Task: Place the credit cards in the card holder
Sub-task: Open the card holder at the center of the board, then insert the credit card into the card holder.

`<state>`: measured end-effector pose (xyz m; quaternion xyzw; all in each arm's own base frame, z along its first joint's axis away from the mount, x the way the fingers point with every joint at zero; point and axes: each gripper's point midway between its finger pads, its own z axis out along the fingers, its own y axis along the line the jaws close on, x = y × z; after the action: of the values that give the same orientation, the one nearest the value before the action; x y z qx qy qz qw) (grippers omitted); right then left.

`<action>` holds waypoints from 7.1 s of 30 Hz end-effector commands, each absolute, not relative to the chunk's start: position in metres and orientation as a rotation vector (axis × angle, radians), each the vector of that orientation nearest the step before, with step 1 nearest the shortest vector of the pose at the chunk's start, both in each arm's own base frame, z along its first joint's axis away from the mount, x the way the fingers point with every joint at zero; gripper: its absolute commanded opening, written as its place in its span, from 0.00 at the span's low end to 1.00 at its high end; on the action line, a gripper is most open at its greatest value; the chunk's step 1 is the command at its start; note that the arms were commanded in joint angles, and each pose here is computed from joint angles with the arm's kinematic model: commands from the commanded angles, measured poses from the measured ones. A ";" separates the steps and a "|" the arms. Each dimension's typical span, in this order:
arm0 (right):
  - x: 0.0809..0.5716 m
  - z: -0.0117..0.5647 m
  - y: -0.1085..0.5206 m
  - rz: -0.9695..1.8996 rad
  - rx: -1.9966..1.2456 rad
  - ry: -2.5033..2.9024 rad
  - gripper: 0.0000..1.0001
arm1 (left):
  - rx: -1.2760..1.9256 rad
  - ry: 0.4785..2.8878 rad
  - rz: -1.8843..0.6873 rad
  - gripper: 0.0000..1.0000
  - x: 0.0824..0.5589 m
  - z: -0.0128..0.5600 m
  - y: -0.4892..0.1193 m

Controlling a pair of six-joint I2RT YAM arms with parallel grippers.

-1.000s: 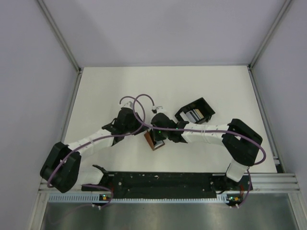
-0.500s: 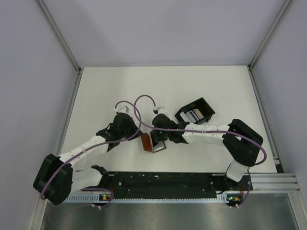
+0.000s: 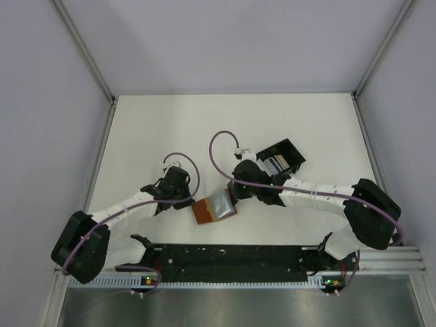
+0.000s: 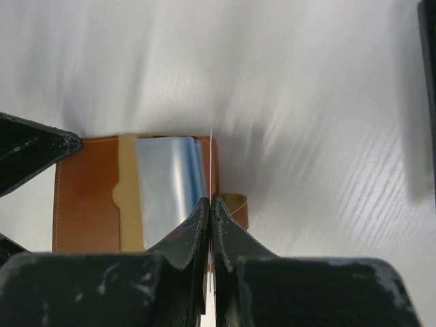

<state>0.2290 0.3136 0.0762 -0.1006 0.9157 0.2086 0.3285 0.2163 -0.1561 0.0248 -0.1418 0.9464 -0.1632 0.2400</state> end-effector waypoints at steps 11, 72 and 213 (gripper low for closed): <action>0.225 0.086 0.310 0.710 -0.280 2.387 0.00 | -0.277 2.564 -0.407 0.00 0.240 0.031 -0.163; 0.236 0.172 0.312 0.860 -0.151 2.174 0.00 | -0.188 2.499 -0.651 0.00 0.250 0.070 -0.200; 0.187 0.061 0.407 1.055 -0.481 2.453 0.36 | -0.531 2.456 -0.590 0.00 0.233 0.001 -0.179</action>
<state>0.1924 0.3642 0.0320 -0.1259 0.9208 0.3046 0.2084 0.2507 -0.1924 0.0215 -0.2098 0.8926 -0.2617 0.3014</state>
